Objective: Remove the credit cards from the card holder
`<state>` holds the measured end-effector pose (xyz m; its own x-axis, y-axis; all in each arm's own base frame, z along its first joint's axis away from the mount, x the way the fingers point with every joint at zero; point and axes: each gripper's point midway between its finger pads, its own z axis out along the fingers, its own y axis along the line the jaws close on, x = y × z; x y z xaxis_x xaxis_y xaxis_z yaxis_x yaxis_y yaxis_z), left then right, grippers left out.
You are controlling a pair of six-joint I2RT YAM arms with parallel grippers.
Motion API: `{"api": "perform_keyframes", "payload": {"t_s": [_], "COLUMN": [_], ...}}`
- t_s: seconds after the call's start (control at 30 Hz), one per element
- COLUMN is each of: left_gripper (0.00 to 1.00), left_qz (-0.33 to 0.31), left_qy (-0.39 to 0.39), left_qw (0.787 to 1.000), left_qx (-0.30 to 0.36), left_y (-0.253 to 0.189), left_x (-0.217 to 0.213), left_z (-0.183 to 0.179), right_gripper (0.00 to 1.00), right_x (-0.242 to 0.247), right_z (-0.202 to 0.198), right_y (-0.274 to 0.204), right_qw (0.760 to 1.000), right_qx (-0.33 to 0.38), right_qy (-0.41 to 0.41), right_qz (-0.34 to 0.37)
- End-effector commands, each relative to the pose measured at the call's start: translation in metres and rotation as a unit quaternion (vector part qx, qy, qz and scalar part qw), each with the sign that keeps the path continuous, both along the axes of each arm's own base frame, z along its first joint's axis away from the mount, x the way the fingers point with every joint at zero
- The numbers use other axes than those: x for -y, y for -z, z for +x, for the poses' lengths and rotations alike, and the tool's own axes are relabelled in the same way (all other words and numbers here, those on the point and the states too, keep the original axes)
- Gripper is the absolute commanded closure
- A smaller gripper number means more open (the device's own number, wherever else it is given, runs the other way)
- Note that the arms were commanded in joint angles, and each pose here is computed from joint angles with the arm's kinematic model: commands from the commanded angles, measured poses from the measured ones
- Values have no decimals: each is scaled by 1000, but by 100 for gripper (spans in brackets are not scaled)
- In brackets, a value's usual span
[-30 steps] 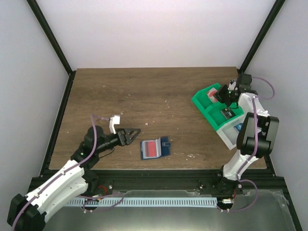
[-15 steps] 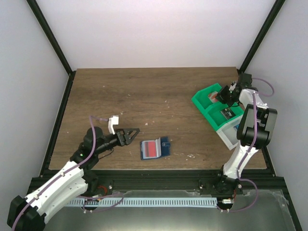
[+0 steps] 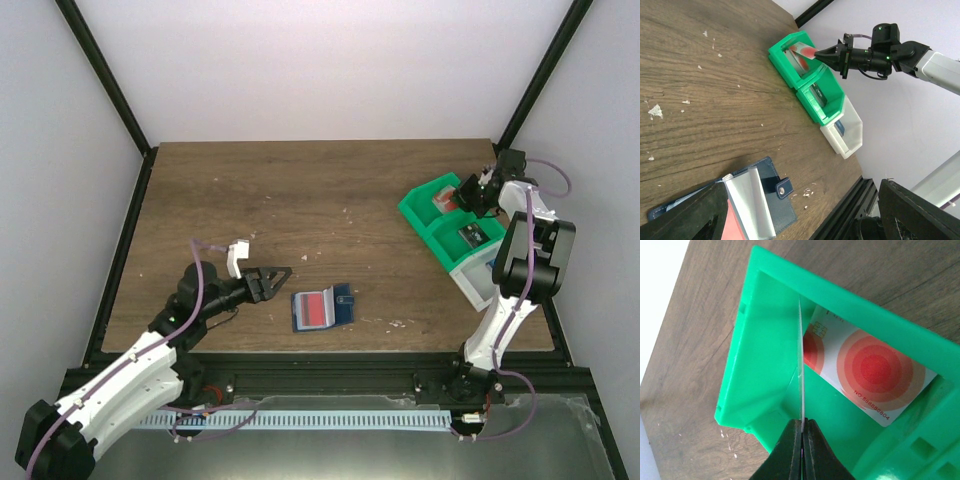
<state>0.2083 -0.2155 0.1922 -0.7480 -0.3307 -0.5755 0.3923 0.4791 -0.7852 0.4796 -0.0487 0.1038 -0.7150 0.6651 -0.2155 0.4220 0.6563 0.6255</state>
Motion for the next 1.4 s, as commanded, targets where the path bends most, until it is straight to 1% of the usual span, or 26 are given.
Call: {"api": "perform_keyframes", "payload": {"t_s": [0.0, 0.23, 0.43, 0.53, 0.73, 0.97, 1.13, 1.2, 1.37], "left_gripper": [16, 16, 16, 16, 16, 16, 16, 16, 16], "left_qz": [-6, -8, -9, -7, -12, -11, -12, -10, 11], "left_qy": [-6, -7, -12, -11, -10, -13, -16, -13, -12], "left_qw": [1000, 1000, 1000, 1000, 1000, 1000, 1000, 1000, 999], "left_qx": [5, -5, -4, -4, -11, -6, -15, -20, -30], "left_y": [-3, 1, 1, 2, 4, 2, 7, 9, 18], "left_x": [-1, -2, -4, -4, -5, -8, -9, -8, -9], "left_z": [3, 1, 0, 0, -3, -6, -7, -7, -7], "right_gripper": [95, 94, 93, 89, 89, 88, 84, 78, 75], "right_x": [13, 17, 18, 20, 23, 27, 28, 28, 32], "right_z": [7, 6, 9, 9, 5, 7, 7, 7, 2], "right_y": [-3, 8, 4, 3, 7, -2, -15, -23, -38], "right_qw": [1000, 1000, 1000, 999, 999, 999, 998, 998, 997], "right_qx": [7, -3, 1, 1, -9, -4, 6, 12, 16], "right_qy": [8, 16, 22, 26, 30, 39, 45, 47, 59], "right_qz": [-11, -18, -17, -20, -30, -38, -40, -43, -54]}}
